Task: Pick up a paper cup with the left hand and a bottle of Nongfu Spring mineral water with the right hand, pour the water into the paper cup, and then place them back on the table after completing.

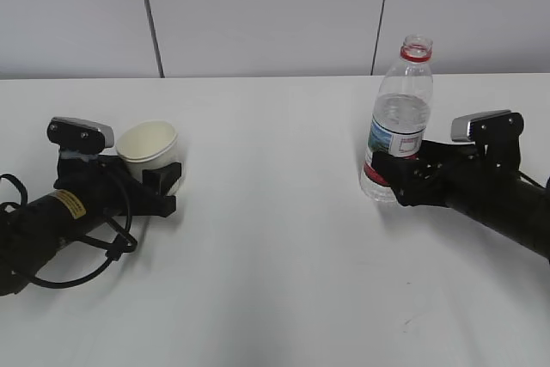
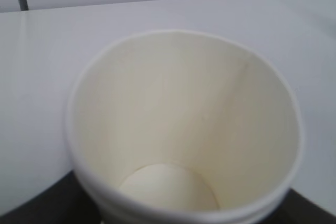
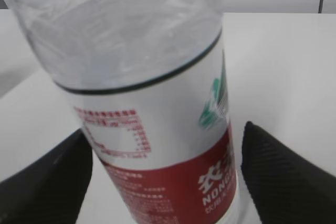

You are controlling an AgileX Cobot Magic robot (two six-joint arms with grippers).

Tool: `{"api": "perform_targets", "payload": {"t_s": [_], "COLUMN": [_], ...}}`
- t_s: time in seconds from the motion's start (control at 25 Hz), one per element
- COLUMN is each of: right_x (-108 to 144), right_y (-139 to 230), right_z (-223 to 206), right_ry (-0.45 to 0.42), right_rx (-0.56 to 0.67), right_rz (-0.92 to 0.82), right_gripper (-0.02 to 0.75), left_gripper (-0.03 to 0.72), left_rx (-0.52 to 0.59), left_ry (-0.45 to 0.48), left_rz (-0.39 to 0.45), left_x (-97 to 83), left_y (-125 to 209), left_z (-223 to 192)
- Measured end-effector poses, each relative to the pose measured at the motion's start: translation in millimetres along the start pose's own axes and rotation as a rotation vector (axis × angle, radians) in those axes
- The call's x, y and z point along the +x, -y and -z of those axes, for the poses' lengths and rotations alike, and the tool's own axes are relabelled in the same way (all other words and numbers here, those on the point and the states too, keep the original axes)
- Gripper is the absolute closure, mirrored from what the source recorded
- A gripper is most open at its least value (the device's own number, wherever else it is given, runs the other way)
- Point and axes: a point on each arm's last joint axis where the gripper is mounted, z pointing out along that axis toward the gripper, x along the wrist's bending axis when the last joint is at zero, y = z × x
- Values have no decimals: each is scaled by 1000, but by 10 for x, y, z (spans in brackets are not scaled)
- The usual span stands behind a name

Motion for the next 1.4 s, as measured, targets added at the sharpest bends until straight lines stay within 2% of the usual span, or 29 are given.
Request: {"api": "perform_targets", "payload": {"t_s": [0.76,1.08,1.4], "right_x": [-105,-110,-132], "right_y": [-45,-46,-52], "right_z": [-276,-284,-284], "right_ry": [-42,-40,-18], "right_rx": [-45,-48,-54], "right_rz": [49,49,36], "right_gripper": [81,209,264], "left_gripper": [270,272,272], "left_rx": [0,0,3], "left_ry": [0,0,16], "left_rz": [0,0,-7], "left_x": [0,0,-14], "left_y": [0,0,3], "left_z": [0,0,0]}}
